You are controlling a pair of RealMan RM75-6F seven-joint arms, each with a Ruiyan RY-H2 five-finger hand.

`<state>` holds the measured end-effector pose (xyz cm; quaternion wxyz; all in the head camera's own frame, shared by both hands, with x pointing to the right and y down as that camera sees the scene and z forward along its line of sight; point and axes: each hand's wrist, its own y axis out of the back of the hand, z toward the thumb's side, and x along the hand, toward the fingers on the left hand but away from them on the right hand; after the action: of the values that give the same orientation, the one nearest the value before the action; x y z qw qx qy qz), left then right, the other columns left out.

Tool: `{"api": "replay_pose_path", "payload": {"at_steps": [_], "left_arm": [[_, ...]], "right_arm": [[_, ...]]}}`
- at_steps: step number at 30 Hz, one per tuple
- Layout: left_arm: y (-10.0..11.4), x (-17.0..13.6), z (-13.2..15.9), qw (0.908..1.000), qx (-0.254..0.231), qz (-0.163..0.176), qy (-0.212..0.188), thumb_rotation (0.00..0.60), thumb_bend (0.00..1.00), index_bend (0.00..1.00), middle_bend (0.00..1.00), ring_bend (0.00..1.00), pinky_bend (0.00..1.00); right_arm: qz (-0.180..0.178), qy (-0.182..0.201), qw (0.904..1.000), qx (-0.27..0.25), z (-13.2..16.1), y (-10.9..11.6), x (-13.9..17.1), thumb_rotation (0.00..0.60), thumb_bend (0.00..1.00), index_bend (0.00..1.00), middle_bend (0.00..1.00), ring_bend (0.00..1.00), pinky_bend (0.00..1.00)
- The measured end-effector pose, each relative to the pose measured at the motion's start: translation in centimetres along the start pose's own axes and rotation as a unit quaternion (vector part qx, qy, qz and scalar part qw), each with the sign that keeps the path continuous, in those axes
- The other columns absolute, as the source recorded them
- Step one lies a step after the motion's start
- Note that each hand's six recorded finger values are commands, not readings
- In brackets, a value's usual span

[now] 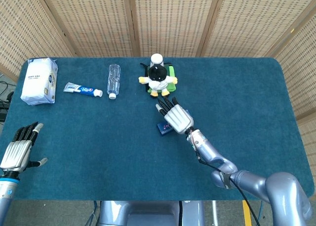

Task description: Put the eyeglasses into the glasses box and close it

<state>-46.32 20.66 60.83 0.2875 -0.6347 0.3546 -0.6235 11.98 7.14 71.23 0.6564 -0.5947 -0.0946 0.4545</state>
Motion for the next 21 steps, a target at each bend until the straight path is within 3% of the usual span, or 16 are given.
{"api": "replay_pose_path", "payload": {"at_steps": [4, 7, 11, 16, 21], "left_arm": [[-0.1, 0.0, 0.0, 1.0000, 0.001, -0.001, 0.001, 0.600, 0.03, 0.00, 0.00, 0.00, 0.00], [-0.2, 0.1, 0.0, 1.0000, 0.003, -0.004, 0.001, 0.600, 0.03, 0.00, 0.00, 0.00, 0.00], [-0.3, 0.2, 0.0, 1.0000, 0.003, -0.004, 0.002, 0.600, 0.03, 0.00, 0.00, 0.00, 0.00], [-0.3, 0.2, 0.0, 1.0000, 0.004, -0.005, 0.003, 0.600, 0.03, 0.00, 0.00, 0.00, 0.00], [-0.3, 0.3, 0.0, 1.0000, 0.002, -0.004, 0.004, 0.600, 0.03, 0.00, 0.00, 0.00, 0.00]], "right_arm": [[-0.006, 0.000, 0.9999, -0.011, -0.3, 0.7, 0.2, 0.600, 0.31, 0.01, 0.00, 0.00, 0.14], [0.011, 0.007, 0.9998, -0.017, -0.8, 0.8, 0.5, 0.600, 0.28, 0.00, 0.00, 0.00, 0.08], [0.069, 0.026, 0.9965, -0.039, -1.1, -0.2, 1.2, 0.600, 0.28, 0.00, 0.00, 0.00, 0.06], [0.157, 0.066, 0.9838, -0.057, -0.9, -2.3, 2.4, 0.600, 0.35, 0.00, 0.00, 0.00, 0.06], [0.181, 0.074, 0.9797, -0.045, -0.5, -3.6, 2.4, 0.600, 0.37, 0.00, 0.00, 0.00, 0.06]]}}
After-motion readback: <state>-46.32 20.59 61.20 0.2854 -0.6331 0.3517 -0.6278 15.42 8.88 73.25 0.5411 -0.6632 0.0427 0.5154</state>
